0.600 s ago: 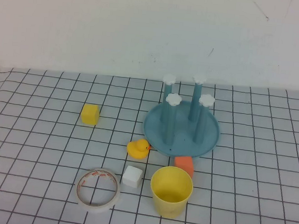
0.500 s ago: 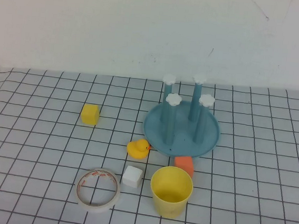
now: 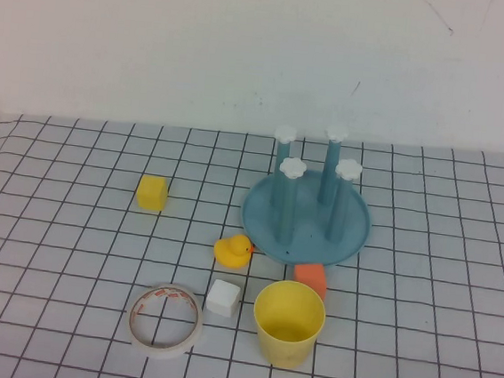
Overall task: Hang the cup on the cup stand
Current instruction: Pick up the cup from the table
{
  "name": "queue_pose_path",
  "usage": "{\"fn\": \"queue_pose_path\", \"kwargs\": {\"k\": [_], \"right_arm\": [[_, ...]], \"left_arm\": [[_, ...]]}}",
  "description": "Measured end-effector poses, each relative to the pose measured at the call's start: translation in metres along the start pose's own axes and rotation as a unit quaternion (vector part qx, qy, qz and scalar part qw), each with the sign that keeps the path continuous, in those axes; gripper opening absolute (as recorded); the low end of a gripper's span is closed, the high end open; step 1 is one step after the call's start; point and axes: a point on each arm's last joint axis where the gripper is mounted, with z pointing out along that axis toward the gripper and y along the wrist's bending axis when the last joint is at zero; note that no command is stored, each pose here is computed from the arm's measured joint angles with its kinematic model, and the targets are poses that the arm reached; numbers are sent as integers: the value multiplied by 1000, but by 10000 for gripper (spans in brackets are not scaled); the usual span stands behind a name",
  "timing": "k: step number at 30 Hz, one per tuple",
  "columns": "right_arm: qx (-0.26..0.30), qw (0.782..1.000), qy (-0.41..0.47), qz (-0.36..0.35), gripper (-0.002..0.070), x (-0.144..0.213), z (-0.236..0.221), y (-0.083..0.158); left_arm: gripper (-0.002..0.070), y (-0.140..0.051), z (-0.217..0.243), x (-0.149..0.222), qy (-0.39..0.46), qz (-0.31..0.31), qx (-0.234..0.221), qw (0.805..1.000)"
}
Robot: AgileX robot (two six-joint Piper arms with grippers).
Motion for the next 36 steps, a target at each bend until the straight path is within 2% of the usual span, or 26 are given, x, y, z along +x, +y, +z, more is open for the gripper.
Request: {"fn": "queue_pose_path", "kwargs": {"k": [24, 26, 28, 29, 31, 32, 33, 34, 36], "right_arm": [[-3, 1000, -3, 12, -1, -1, 0, 1], [-10, 999, -3, 45, -1, -1, 0, 2], [-25, 995, -2, 97, -1, -1, 0, 4], [-33, 991, 0, 126, -1, 0, 0, 6], [-51, 981, 3, 185, -1, -1, 0, 9], [-63, 973, 5, 223, -1, -1, 0, 11], [-74, 963, 9, 261, -1, -1, 0, 13], [-89, 948, 12, 306, -1, -1, -1, 16], [-116, 918, 18, 379, -1, -3, -2, 20]], "left_arm": [[-3, 0, 0, 0, 0, -4, 1, 1000], [-3, -2, 0, -2, -8, -46, 9, 999], [-3, -5, 0, -5, -23, -157, 32, 987], [-3, -7, 0, -7, -32, -224, 44, 973], [-3, -8, -1, -14, -57, -368, 71, 925], [-3, -8, -2, -17, -67, -415, 81, 904], [-3, -8, -2, -19, -76, -449, 86, 886], [-3, -7, -3, -21, -84, -466, 89, 876], [-3, -6, -3, -23, -97, -474, 89, 870]]}}
